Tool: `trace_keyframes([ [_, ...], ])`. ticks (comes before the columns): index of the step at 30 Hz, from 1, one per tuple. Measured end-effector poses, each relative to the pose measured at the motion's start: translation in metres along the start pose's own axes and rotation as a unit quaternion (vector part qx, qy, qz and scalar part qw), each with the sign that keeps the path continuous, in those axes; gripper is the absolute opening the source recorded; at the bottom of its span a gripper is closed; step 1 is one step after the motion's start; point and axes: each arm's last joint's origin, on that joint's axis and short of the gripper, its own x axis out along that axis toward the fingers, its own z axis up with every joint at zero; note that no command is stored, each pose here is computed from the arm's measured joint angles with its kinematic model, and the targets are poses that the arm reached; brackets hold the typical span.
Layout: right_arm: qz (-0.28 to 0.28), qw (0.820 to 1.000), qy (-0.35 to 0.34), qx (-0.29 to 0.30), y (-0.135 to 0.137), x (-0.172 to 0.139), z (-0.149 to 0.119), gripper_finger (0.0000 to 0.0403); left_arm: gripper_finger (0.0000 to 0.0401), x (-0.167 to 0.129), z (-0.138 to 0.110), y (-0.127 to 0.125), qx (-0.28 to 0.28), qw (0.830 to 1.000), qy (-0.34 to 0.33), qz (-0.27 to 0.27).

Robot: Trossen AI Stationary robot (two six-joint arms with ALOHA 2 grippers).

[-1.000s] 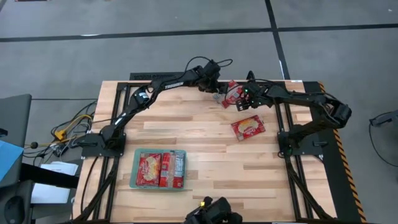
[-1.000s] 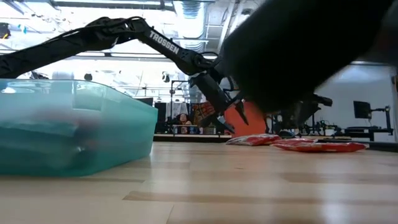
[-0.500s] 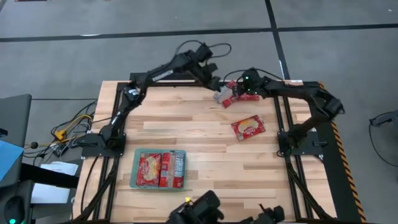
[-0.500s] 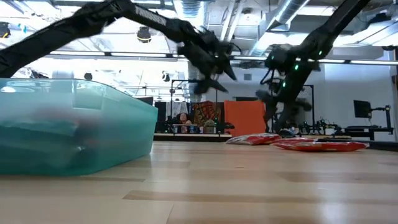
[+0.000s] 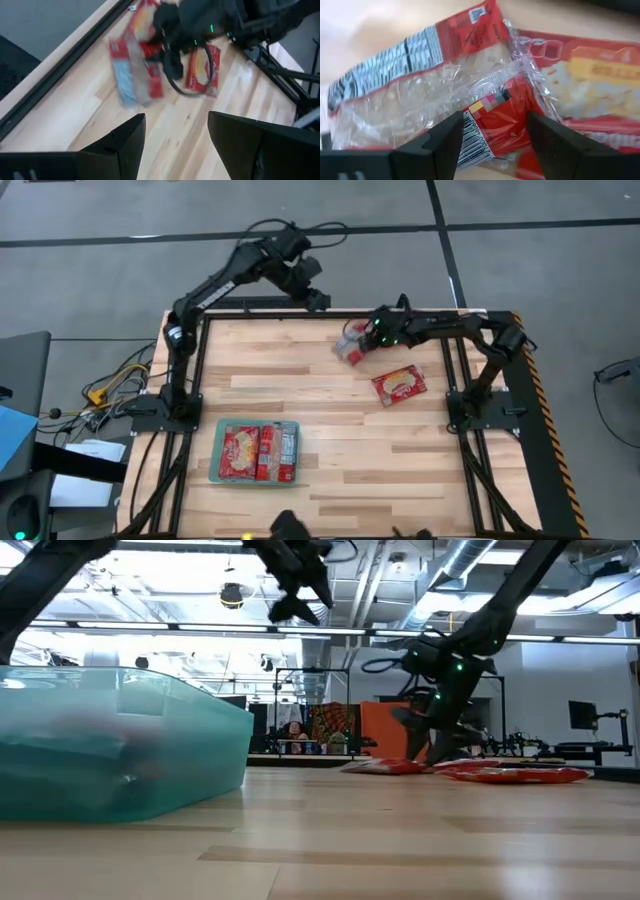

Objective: Sort popcorn bags into baskets
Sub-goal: Move the red popcorn packs to the center of the table, then put the red popcorn pack into the green bin

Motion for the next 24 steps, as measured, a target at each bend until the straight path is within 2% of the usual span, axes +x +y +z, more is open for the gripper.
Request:
trace_keyframes([
  [6, 0.038, 0.999, 0.032, -0.013, 0.055, -0.01, -0.041, 0.0249, 0.0203, -0.045, -0.016, -0.012, 0.036, 0.999, 0.02, 0.02],
  [14, 0.134, 0.99, 0.051, -0.011, 0.119, -0.031, -0.097, 0.0249, 0.0203, -0.07, -0.042, -0.016, 0.051, 0.992, 0.114, 0.027],
  [18, 0.144, 0.989, 0.022, -0.001, 0.135, -0.053, -0.103, 0.0249, 0.0211, -0.051, -0.05, -0.013, 0.048, 0.987, 0.154, 0.011],
  [24, 0.151, 0.988, -0.032, 0.025, 0.141, -0.096, -0.095, 0.0249, 0.0266, 0.013, -0.081, -0.003, 0.004, 0.975, 0.211, -0.067],
])
